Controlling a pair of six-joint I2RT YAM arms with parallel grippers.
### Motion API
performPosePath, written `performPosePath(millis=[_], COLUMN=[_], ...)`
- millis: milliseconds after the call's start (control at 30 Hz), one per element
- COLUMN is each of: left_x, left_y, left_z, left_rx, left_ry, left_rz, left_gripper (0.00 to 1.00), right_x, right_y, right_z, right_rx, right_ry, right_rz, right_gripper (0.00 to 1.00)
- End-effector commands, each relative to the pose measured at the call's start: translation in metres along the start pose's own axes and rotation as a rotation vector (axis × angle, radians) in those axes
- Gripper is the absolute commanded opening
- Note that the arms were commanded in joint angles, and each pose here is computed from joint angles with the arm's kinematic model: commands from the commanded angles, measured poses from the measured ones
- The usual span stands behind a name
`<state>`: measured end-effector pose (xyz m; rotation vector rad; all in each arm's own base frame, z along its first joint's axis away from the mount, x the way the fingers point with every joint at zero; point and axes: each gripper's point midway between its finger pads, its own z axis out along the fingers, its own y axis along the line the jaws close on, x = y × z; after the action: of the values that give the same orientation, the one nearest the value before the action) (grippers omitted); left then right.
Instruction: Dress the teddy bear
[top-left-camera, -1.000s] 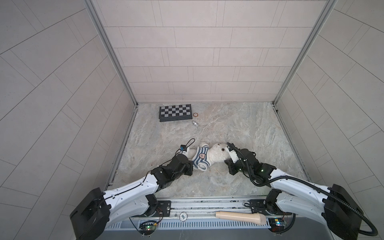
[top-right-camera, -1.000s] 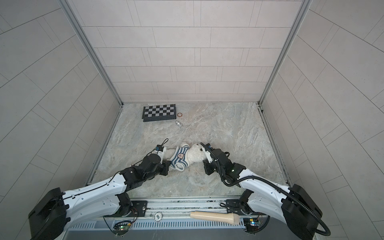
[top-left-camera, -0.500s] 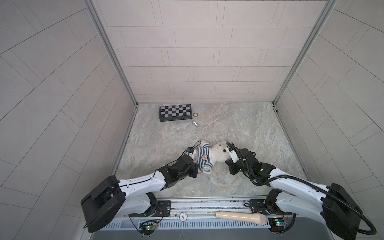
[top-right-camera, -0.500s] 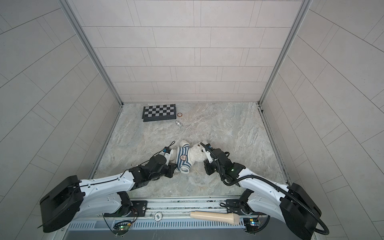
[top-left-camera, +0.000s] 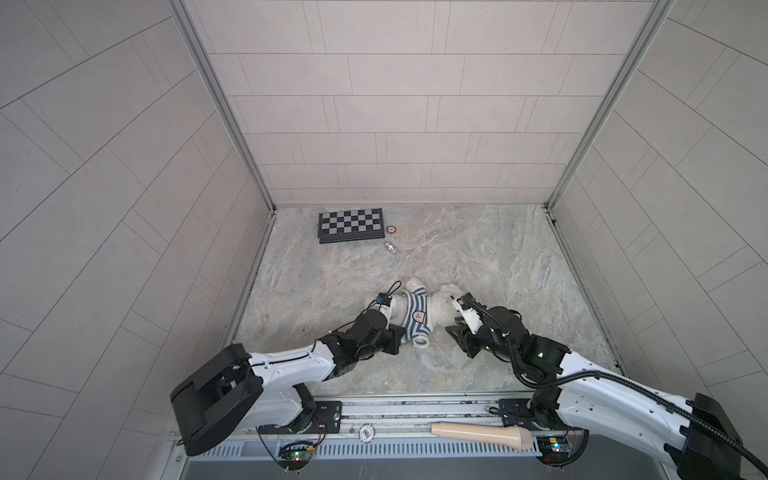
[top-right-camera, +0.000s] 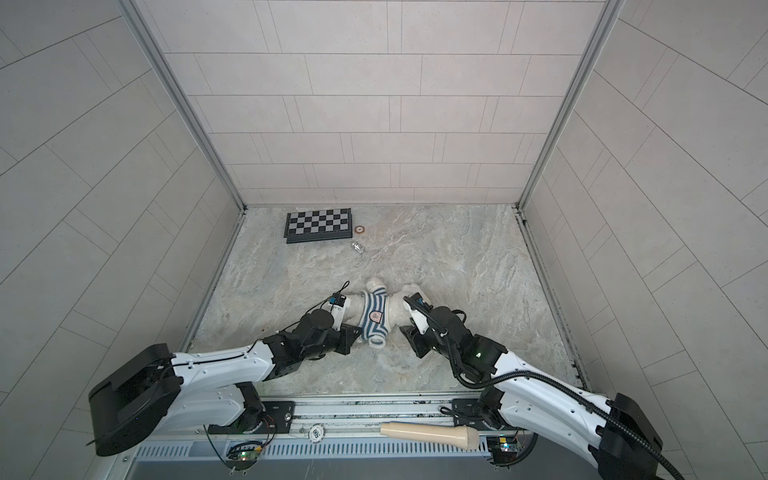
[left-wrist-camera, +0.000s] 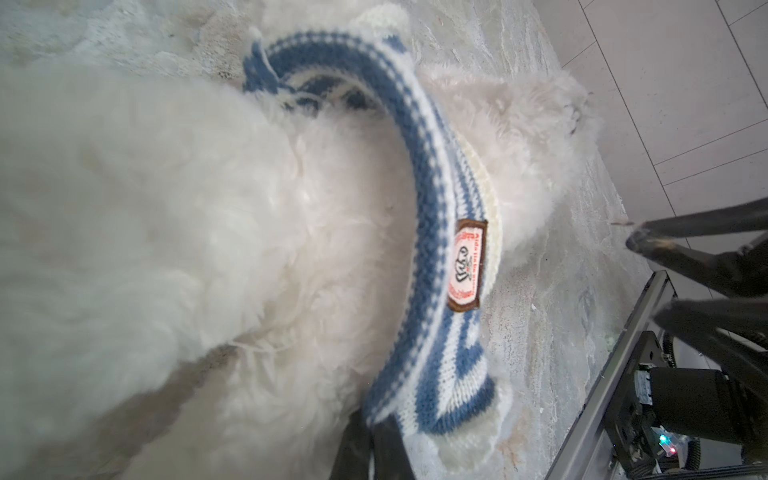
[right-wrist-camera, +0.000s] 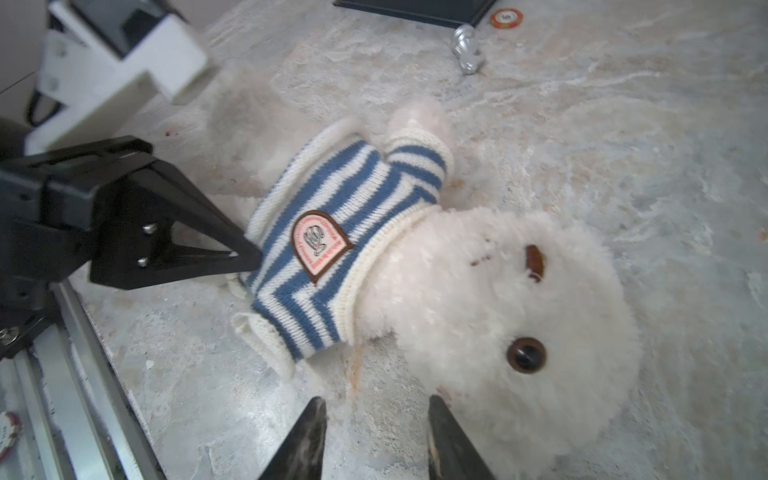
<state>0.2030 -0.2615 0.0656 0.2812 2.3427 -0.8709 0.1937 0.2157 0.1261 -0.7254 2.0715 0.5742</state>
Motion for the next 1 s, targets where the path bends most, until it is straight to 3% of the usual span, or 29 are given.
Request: performPosePath(millis=[0, 167, 333, 500, 967], left_x=[-0.001, -0.003, -0.009, -0.012, -0.022], left_y=[-0.006, -0.009, -0.020, -0.025, -0.039], left_z=[0.001, 0.001, -0.002, -0.004, -0.008], left_rx=[0.038, 0.045, 0.082, 0.095, 0.150], left_ry=[-0.011, -0.010, -0.016, -0.007, -0.025], left_rz=[-0.020, -0.028, -0.041, -0.050, -0.107], left_gripper=[0.00, 0.00, 0.00, 0.00, 0.00], right_x=[-0.001, 0.001, 0.002, 0.005, 0.008], right_y=[0.025, 0.051, 0.058, 0.065, 0.061], right_z=[-0.004, 0.002, 0.016, 0.026, 0.044], right_rx=[-0.091, -0.203, -0.229, -0.260, -0.213], right_ry=[-0.050, -0.070, -0.061, -0.049, -0.094], right_rz=[-0.137, -0.245, -0.321, -0.380, -0.469], right_gripper=[0.42, 0.41, 0.16, 0.01, 0.00])
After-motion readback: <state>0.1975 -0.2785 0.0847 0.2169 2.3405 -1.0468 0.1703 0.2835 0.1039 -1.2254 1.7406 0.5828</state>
